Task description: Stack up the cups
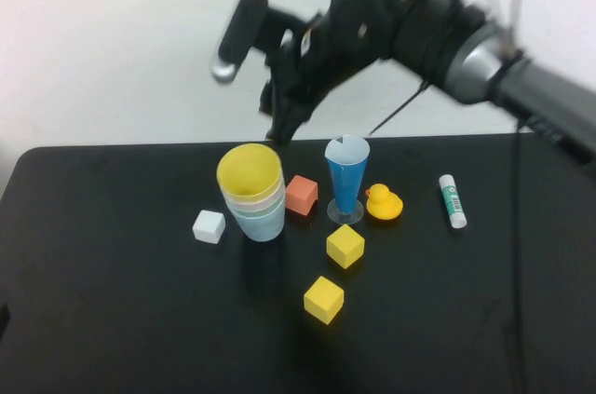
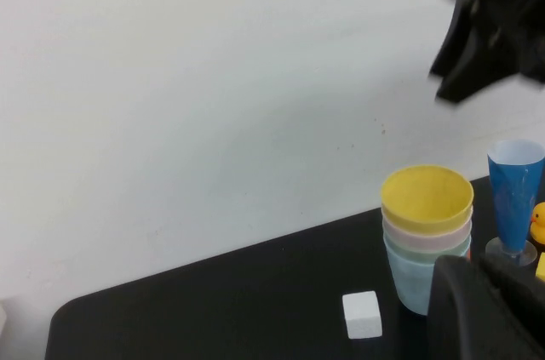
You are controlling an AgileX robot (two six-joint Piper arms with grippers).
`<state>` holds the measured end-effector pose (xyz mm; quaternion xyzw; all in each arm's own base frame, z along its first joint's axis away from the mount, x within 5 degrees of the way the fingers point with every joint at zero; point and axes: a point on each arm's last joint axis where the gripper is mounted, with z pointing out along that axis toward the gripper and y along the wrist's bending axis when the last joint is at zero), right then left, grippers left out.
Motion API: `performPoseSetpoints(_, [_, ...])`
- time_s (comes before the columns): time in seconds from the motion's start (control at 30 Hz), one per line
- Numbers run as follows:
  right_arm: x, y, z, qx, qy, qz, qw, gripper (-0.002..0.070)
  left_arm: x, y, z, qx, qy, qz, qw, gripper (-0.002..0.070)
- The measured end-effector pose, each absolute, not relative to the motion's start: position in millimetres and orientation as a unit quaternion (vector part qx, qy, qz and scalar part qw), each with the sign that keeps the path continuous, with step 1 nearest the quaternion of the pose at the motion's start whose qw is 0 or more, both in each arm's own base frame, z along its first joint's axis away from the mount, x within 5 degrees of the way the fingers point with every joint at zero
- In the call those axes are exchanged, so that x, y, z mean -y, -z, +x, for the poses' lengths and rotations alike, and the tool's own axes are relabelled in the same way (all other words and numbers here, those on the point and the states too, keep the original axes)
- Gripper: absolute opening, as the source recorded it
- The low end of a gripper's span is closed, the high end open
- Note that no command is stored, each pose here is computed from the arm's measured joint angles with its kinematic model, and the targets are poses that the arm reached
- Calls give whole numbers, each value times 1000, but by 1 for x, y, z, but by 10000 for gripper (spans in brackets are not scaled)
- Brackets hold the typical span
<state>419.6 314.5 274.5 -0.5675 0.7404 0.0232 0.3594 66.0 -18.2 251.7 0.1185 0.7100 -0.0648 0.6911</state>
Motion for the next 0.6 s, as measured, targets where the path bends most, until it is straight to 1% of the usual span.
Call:
performPoseSetpoints(0.17, [-291, -344, 395, -719, 11, -580, 383, 223, 18, -252, 66, -710, 65, 119, 691, -1])
performPoseSetpoints(0.27, [-266, -394, 367, -709, 39, -585, 392, 155, 18, -253, 66, -707, 75, 107, 695, -2])
performPoseSetpoints(0.4, [-228, -446, 326, -698, 79, -579, 414, 62, 17, -257, 64, -696, 109, 72, 706, -1])
performPoseSetpoints(0.43, [-218, -454, 315, -697, 88, -578, 415, 36, 17, -257, 63, -693, 111, 70, 709, -1])
performPoseSetpoints(0.5, [-201, -467, 295, -699, 97, -569, 422, 15, 17, -259, 60, -686, 115, 66, 716, -1])
performPoseSetpoints(0.6, [-179, -469, 266, -705, 97, -563, 421, 5, 16, -260, 57, -675, 110, 71, 726, -1])
